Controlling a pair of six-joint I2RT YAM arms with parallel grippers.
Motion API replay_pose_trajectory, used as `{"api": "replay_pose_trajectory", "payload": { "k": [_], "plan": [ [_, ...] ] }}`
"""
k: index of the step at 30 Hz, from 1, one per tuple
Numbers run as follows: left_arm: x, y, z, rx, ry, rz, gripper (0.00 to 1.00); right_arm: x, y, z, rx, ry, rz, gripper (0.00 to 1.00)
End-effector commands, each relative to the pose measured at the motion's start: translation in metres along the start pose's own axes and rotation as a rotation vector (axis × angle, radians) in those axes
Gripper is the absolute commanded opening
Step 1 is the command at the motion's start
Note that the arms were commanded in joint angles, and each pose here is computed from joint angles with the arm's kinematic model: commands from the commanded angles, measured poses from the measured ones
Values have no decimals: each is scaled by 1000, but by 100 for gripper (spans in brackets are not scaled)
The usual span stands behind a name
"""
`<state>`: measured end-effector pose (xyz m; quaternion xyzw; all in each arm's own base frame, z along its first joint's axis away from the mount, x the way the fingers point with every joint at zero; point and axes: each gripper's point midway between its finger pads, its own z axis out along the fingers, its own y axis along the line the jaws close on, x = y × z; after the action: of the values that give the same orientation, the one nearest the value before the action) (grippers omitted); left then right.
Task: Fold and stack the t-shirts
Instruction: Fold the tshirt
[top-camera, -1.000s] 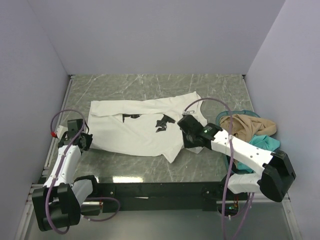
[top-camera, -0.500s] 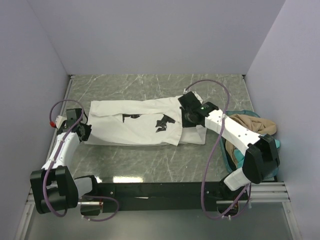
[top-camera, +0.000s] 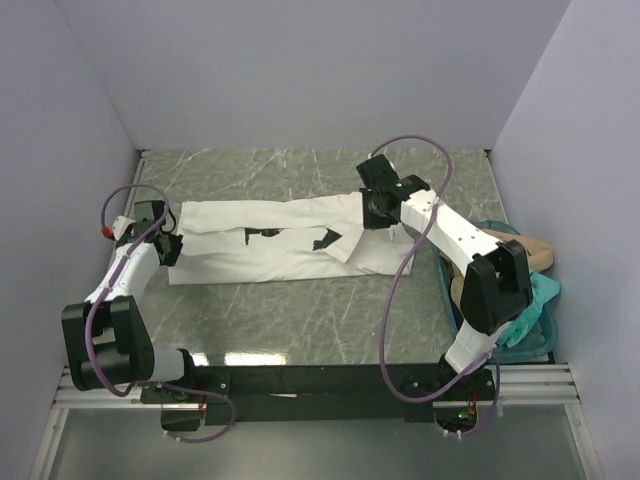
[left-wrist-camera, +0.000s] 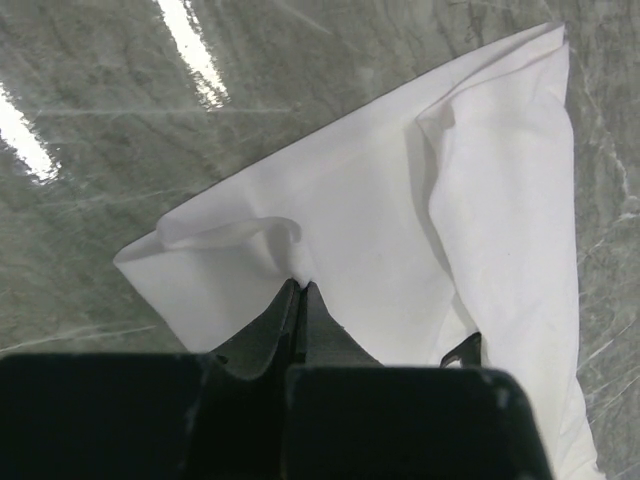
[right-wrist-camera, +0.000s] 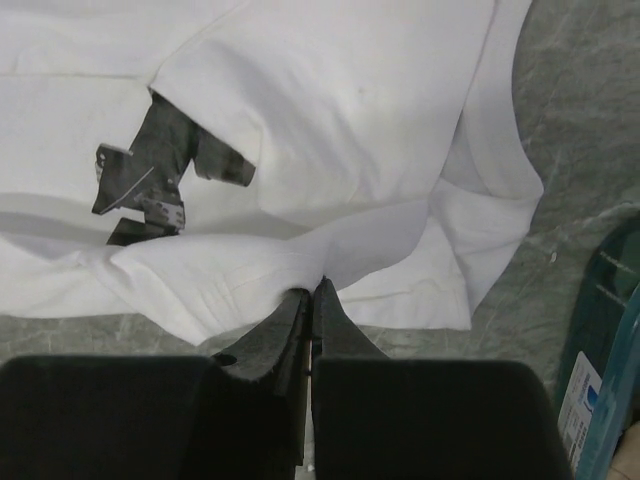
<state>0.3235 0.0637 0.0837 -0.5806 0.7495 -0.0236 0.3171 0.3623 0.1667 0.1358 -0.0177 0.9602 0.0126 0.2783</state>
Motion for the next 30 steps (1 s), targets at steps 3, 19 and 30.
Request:
{"api": "replay_pose_trajectory", "payload": {
  "k": [3, 19, 30],
  "plan": [
    [-22, -35, 0, 91, -56, 3, 1, -22, -7, -4, 15, -24, 1, 0],
    [-26, -62, 38, 43, -20, 84, 64, -60, -6, 62, 32, 31, 22, 5],
    [-46, -103, -23, 267, -12, 89, 99, -51, -10, 23, -46, -54, 60, 87]
  ]
}}
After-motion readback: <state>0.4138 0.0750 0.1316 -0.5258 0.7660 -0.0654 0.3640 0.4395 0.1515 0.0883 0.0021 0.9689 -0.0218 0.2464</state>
